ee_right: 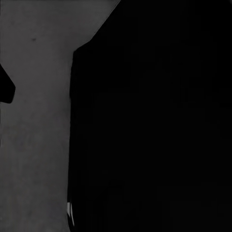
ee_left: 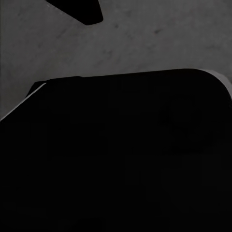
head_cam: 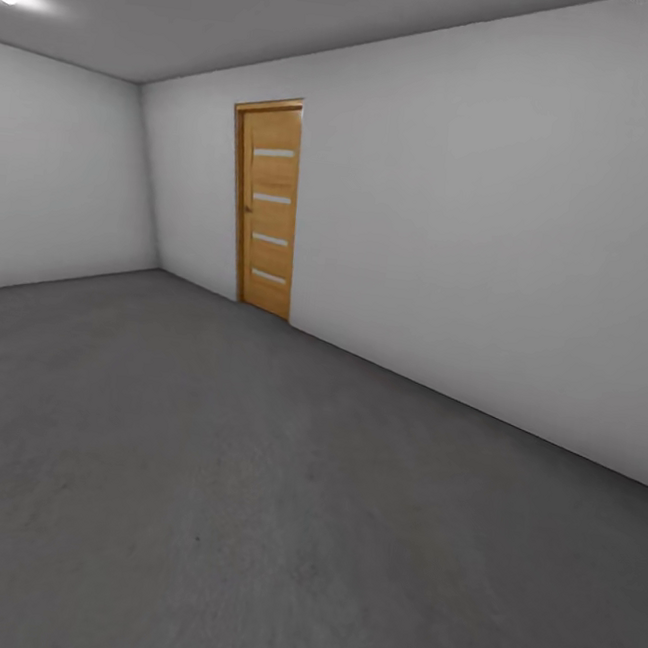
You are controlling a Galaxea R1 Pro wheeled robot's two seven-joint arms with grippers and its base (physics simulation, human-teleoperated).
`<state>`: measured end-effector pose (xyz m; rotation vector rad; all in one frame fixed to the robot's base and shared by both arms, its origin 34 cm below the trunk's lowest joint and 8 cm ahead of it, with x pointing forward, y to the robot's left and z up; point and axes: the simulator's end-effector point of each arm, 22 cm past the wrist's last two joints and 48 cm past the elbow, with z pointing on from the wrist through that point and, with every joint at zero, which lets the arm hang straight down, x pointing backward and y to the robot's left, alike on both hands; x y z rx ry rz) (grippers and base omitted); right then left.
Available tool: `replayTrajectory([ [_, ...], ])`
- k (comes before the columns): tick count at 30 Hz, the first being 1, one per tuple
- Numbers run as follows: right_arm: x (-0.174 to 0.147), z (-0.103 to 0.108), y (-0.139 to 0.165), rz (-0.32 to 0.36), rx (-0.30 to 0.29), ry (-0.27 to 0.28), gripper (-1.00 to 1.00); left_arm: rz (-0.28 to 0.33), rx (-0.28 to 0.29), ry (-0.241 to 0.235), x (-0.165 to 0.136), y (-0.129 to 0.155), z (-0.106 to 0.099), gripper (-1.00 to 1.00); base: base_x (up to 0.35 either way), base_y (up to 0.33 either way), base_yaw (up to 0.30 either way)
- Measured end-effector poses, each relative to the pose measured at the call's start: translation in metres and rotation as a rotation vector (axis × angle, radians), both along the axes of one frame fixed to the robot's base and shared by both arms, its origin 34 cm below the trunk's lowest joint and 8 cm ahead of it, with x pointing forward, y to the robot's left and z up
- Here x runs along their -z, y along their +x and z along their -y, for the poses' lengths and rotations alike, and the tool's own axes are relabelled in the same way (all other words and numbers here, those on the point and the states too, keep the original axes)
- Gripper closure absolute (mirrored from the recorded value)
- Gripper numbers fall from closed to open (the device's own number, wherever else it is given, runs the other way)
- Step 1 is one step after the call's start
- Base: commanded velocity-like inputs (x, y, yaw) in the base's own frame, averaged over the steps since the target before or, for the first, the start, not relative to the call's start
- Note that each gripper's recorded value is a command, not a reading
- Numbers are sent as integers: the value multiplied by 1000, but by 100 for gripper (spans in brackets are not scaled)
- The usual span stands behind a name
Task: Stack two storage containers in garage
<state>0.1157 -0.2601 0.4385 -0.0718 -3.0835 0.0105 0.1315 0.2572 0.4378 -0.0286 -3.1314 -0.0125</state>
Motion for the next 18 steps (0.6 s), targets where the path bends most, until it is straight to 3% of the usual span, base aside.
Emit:
replayTrajectory([
  [18, 0, 0, 2, 7, -2, -4, -100, 5, 0, 0, 0, 2, 0, -100, 285, 197, -22],
])
